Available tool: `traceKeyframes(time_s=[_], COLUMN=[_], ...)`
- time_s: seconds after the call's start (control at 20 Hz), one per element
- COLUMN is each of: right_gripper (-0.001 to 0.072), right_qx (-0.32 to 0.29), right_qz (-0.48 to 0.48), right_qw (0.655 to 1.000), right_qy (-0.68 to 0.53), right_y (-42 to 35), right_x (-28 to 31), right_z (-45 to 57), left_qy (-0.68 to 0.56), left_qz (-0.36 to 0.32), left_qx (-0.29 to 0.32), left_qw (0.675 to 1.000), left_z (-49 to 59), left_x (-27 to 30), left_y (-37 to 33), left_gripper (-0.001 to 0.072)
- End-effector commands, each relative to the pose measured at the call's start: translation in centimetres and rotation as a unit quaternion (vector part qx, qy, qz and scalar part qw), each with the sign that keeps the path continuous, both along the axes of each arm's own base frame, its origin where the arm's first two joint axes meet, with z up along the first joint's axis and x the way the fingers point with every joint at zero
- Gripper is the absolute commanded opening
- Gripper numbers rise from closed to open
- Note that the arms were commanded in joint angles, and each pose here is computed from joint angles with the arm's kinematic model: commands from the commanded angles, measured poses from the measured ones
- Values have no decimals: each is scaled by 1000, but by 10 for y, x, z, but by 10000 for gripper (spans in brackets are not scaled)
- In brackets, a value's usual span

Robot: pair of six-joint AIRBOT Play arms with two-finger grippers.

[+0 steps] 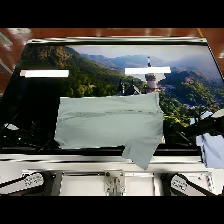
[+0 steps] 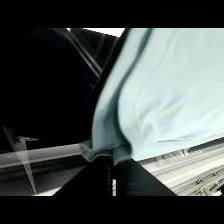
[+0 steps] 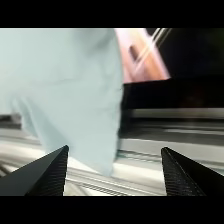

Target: Fold the shirts.

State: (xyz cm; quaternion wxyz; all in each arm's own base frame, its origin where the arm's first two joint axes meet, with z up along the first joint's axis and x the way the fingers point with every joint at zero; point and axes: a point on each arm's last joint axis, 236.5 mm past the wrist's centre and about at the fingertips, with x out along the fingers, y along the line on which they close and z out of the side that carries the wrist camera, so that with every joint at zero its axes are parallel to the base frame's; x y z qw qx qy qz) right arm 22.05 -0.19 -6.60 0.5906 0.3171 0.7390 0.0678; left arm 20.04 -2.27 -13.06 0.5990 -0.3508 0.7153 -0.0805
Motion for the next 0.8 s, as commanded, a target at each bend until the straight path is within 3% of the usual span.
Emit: traceKeyframes(time_s=[0.0, 0.15, 0.25, 0.5, 0.55, 0.6, 0.65, 0.7, 0.75], right_gripper=[683, 679, 616, 609, 536, 319, 169, 60, 60], right_qx=[35, 12, 14, 15, 17, 10, 9, 12, 15], right_qz=[-45, -71, -80, -44, -22, 1, 14, 21, 30], right_qw=[998, 997, 996, 999, 1000, 1000, 1000, 1000, 999], right_qy=[-10, -21, -22, -11, -6, -4, -3, -4, -17], right_y=[26, 23, 24, 46, 55, 59, 63, 65, 65], right_x=[-6, -4, -2, -1, -5, -9, -11, -11, -7], right_z=[-29, -48, -51, -66, -69, -71, -70, -66, -59], left_qy=[-3, -7, -8, -8, -7, -6, -7, -10, -19], left_qz=[-1, -4, -3, -3, -4, -5, -5, -6, -7], left_qx=[-3, -3, -3, -3, -5, -6, -6, -5, -1], left_qw=[1000, 1000, 1000, 1000, 1000, 1000, 1000, 1000, 1000], left_z=[4, 8, 9, 9, 10, 10, 11, 13, 16], left_x=[0, 0, 0, 0, -1, -1, 0, 2, 8], left_y=[-2, -2, -2, -2, -3, -3, -3, -2, 1], left_gripper=[34, 35, 35, 35, 34, 34, 34, 34, 33])
